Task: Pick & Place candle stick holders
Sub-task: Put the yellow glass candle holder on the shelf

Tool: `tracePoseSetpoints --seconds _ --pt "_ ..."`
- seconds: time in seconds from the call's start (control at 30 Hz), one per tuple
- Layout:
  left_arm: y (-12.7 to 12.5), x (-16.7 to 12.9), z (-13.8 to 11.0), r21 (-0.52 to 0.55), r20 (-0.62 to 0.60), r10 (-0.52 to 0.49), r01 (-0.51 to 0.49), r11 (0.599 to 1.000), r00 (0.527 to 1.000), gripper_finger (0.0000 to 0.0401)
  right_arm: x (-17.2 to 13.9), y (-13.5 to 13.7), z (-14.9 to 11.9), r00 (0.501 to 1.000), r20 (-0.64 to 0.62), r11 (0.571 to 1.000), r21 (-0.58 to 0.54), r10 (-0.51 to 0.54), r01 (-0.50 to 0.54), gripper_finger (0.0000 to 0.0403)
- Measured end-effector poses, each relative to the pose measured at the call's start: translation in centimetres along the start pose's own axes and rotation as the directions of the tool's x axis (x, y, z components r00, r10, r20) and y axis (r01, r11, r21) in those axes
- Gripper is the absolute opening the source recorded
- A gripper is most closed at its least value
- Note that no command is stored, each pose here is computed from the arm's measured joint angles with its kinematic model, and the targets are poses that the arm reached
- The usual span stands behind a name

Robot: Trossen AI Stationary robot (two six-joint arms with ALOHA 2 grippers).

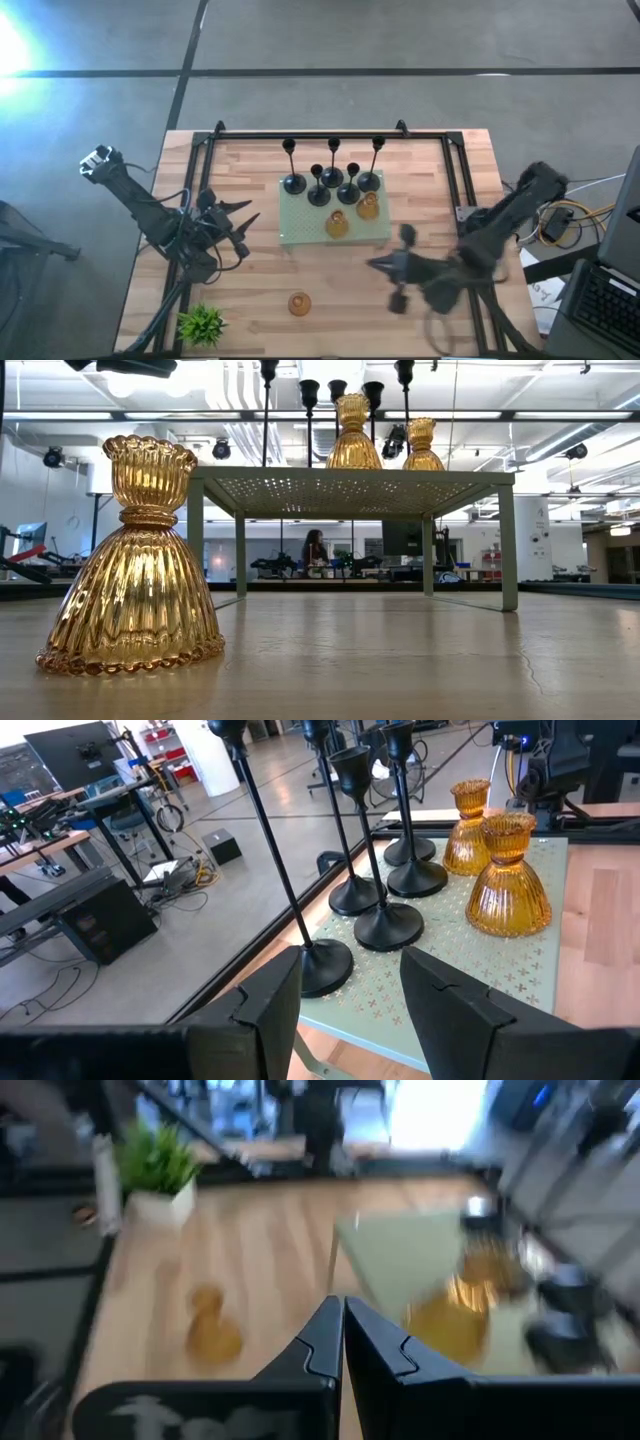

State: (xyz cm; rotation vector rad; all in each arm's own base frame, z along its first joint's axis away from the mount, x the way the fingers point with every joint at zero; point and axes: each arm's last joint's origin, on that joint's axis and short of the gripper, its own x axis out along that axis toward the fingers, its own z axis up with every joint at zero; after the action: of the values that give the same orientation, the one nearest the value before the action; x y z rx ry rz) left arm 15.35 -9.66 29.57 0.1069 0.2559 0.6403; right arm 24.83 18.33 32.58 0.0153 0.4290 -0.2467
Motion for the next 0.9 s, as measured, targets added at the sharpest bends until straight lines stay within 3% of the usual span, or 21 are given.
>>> tracePoseSetpoints --seconds 0.17,0.37,0.5,0.63,0.7,0.9 --pt "0.0 0.0 0.0 -0.001 0.0 0.0 0.0 1.0 1.0 0.0177 -4.7 -2.4 -3.5 0.986 -0.158 0.998 0.044 0.058 -0.051 0.0008" --pt "0.0 0.0 0.0 -0.001 0.0 -0.001 0.001 1.0 1.0 0.0177 -5.7 -4.7 -7.7 0.964 -0.133 0.965 0.16 0.232 -0.21 0.0008" --pt "0.0 0.0 0.0 -0.001 0.0 -0.001 0.001 1.0 1.0 0.0177 -5.3 -6.0 -10.9 0.91 -0.058 0.886 0.26 0.411 -0.384 0.0008" --pt "0.0 0.0 0.0 -0.001 0.0 0.0 0.0 1.0 1.0 0.0177 -4.2 -7.3 -13.5 0.789 0.131 0.754 0.236 0.6 -0.613 0.0008" --pt "0.0 0.0 0.0 0.0 0.0 0.0 0.0 1.0 1.0 0.0177 -3.6 -8.5 -14.7 0.735 0.216 0.703 0.214 0.643 -0.678 0.0008" --pt "0.0 0.0 0.0 -0.001 0.0 0.0 0.0 1.0 1.0 0.0177 -1.4 -11.6 -17.8 0.729 0.226 0.692 0.229 0.646 -0.685 0.0008"
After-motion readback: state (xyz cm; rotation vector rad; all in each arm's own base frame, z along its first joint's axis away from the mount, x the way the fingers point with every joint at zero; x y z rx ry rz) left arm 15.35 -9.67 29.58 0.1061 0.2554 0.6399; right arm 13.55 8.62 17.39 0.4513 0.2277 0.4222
